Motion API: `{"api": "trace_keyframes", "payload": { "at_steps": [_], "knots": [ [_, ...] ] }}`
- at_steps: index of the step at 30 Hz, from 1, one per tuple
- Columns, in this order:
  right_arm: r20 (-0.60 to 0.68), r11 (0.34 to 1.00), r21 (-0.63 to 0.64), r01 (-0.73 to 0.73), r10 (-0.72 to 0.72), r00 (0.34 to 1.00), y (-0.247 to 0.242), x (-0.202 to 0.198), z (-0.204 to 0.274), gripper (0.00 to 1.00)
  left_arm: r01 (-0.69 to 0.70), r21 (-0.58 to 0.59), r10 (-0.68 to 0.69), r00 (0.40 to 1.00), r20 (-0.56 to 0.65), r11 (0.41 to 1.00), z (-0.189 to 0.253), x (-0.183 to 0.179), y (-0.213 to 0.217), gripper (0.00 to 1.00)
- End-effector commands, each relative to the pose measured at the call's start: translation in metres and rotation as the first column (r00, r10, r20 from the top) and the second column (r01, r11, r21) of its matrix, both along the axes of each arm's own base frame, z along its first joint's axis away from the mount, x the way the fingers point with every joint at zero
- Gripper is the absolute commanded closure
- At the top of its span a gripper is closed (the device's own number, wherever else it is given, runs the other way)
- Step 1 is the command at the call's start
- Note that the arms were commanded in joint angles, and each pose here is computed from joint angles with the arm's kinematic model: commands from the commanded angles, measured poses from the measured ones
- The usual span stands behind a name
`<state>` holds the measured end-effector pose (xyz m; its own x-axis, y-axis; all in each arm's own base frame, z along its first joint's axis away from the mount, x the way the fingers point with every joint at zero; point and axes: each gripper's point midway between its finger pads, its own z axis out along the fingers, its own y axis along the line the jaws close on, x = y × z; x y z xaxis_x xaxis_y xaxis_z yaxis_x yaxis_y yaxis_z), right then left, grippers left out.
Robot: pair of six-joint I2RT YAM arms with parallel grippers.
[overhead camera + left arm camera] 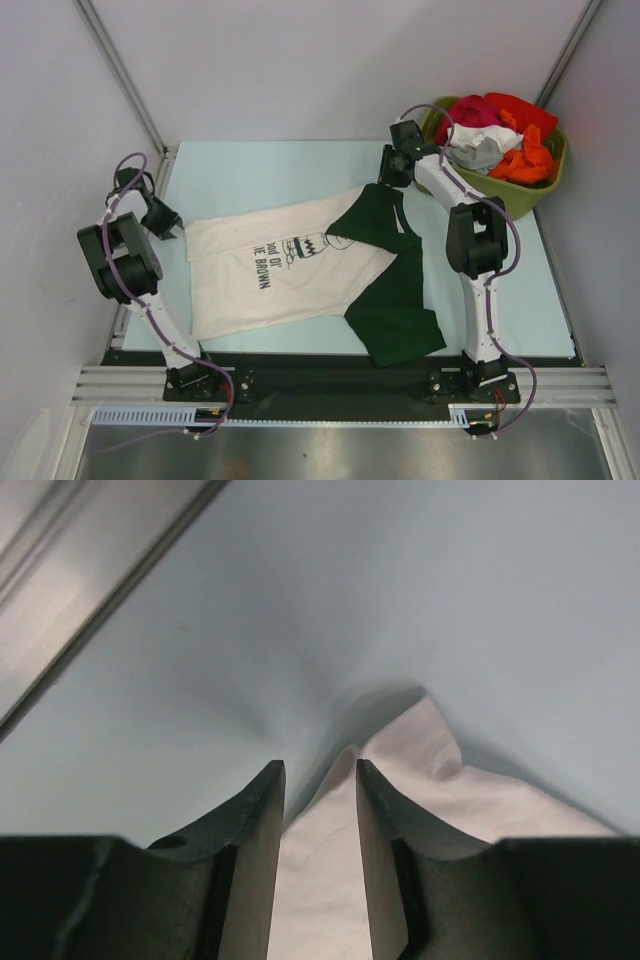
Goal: Fold and stack the t-shirts
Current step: Fold the tshirt
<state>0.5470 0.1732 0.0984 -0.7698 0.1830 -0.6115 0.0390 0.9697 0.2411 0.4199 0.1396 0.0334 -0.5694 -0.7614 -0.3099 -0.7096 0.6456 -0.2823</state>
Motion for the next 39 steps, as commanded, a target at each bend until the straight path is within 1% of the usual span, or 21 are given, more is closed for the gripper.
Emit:
{"api": "trace_keyframes", "payload": {
  "at_steps": [1, 5, 8, 12, 13, 14, 16, 17, 20, 21, 22, 23, 25, 26, 28, 31, 32, 35, 37, 38, 39],
  "knots": [
    [0.009, 0.996, -0.079, 0.030, -0.029, 1.000, -0.017, 0.008, 0.002, 0.58, -0.065, 0.163, 0.053, 0.996, 0.074, 0.985, 0.061, -0.008, 0.020, 0.59],
    [-0.017, 0.994, -0.109, 0.011, -0.013, 1.000, -0.023, 0.007, -0.010, 0.56, -0.048, 0.161, 0.029, 0.992, 0.119, 0.986, 0.083, -0.010, 0.009, 0.60],
    [-0.043, 0.996, -0.083, -0.029, 0.026, 0.999, -0.019, 0.002, -0.018, 0.51, 0.025, 0.129, -0.043, 0.990, 0.136, 0.991, 0.088, -0.005, -0.021, 0.61],
    [-0.042, 0.995, -0.068, -0.075, 0.072, 0.997, -0.013, 0.000, -0.027, 0.49, 0.141, 0.045, -0.146, 0.981, 0.131, 0.989, 0.077, 0.000, -0.081, 0.62],
    [-0.038, 0.993, -0.039, -0.115, 0.114, 0.993, -0.005, -0.001, -0.025, 0.49, 0.170, 0.028, -0.172, 0.976, 0.131, 0.985, 0.075, 0.001, -0.094, 0.63],
    [-0.036, 0.991, -0.040, -0.127, 0.126, 0.991, -0.003, -0.002, -0.027, 0.49, 0.233, -0.002, -0.231, 0.964, 0.128, 0.972, 0.071, 0.003, -0.121, 0.63],
    [-0.036, 0.989, -0.043, -0.143, 0.141, 0.989, -0.002, 0.000, -0.031, 0.48, 0.300, -0.026, -0.294, 0.947, 0.128, 0.954, 0.067, 0.004, -0.149, 0.64],
    [-0.038, 0.988, -0.039, -0.146, 0.145, 0.989, -0.001, 0.000, -0.033, 0.48, 0.357, -0.045, -0.349, 0.928, 0.127, 0.933, 0.063, 0.004, -0.174, 0.65],
    [-0.041, 0.988, -0.033, -0.150, 0.148, 0.988, 0.002, -0.003, -0.028, 0.48, 0.461, -0.125, -0.441, 0.883, 0.159, 0.879, 0.060, 0.003, -0.225, 0.67],
    [-0.058, 0.988, -0.041, -0.150, 0.148, 0.987, 0.002, -0.009, -0.027, 0.48, 0.512, -0.141, -0.488, 0.855, 0.172, 0.847, 0.062, 0.001, -0.251, 0.66],
    [-0.052, 0.988, -0.048, -0.145, 0.143, 0.988, 0.001, -0.013, -0.015, 0.48, 0.539, -0.147, -0.514, 0.839, 0.180, 0.829, 0.063, -0.001, -0.264, 0.65],
    [-0.058, 0.988, -0.045, -0.147, 0.144, 0.988, 0.002, -0.020, -0.009, 0.48, 0.582, -0.151, -0.555, 0.810, 0.188, 0.799, 0.064, -0.006, -0.286, 0.62],
    [-0.066, 0.989, -0.039, -0.141, 0.138, 0.988, -0.002, -0.041, 0.009, 0.48, 0.618, -0.165, -0.583, 0.783, 0.216, 0.769, 0.069, -0.008, -0.307, 0.57],
    [-0.071, 0.991, -0.021, -0.132, 0.130, 0.989, -0.001, -0.050, 0.014, 0.48, 0.649, -0.176, -0.605, 0.757, 0.245, 0.740, 0.072, -0.010, -0.325, 0.56],
    [-0.097, 0.991, 0.019, -0.135, 0.136, 0.986, -0.003, -0.071, 0.020, 0.48, 0.682, -0.230, -0.625, 0.730, 0.275, 0.695, 0.074, -0.016, -0.347, 0.53],
    [-0.144, 0.989, 0.062, -0.133, 0.140, 0.980, -0.013, -0.113, 0.023, 0.47, 0.736, -0.275, -0.661, 0.677, 0.323, 0.618, 0.078, -0.026, -0.383, 0.53],
    [-0.166, 0.990, 0.067, -0.127, 0.137, 0.977, -0.021, -0.135, 0.020, 0.47, 0.759, -0.277, -0.682, 0.651, 0.333, 0.590, 0.079, -0.033, -0.398, 0.53],
    [-0.169, 0.988, 0.124, -0.094, 0.114, 0.979, -0.039, -0.157, 0.021, 0.46, 0.791, -0.285, -0.713, 0.612, 0.343, 0.542, 0.081, -0.044, -0.425, 0.53],
    [-0.151, 0.981, 0.173, -0.084, 0.111, 0.982, -0.051, -0.174, 0.018, 0.44, 0.792, -0.301, -0.718, 0.610, 0.336, 0.531, 0.078, -0.051, -0.435, 0.54],
    [-0.122, 0.976, 0.201, -0.088, 0.115, 0.986, -0.051, -0.174, 0.020, 0.42, 0.800, -0.308, -0.727, 0.598, 0.336, 0.516, 0.077, -0.057, -0.444, 0.54],
    [-0.140, 0.963, 0.253, -0.096, 0.135, 0.981, -0.049, -0.188, 0.014, 0.42, 0.801, -0.311, -0.729, 0.597, 0.336, 0.512, 0.078, -0.060, -0.449, 0.54]
  ]
}}
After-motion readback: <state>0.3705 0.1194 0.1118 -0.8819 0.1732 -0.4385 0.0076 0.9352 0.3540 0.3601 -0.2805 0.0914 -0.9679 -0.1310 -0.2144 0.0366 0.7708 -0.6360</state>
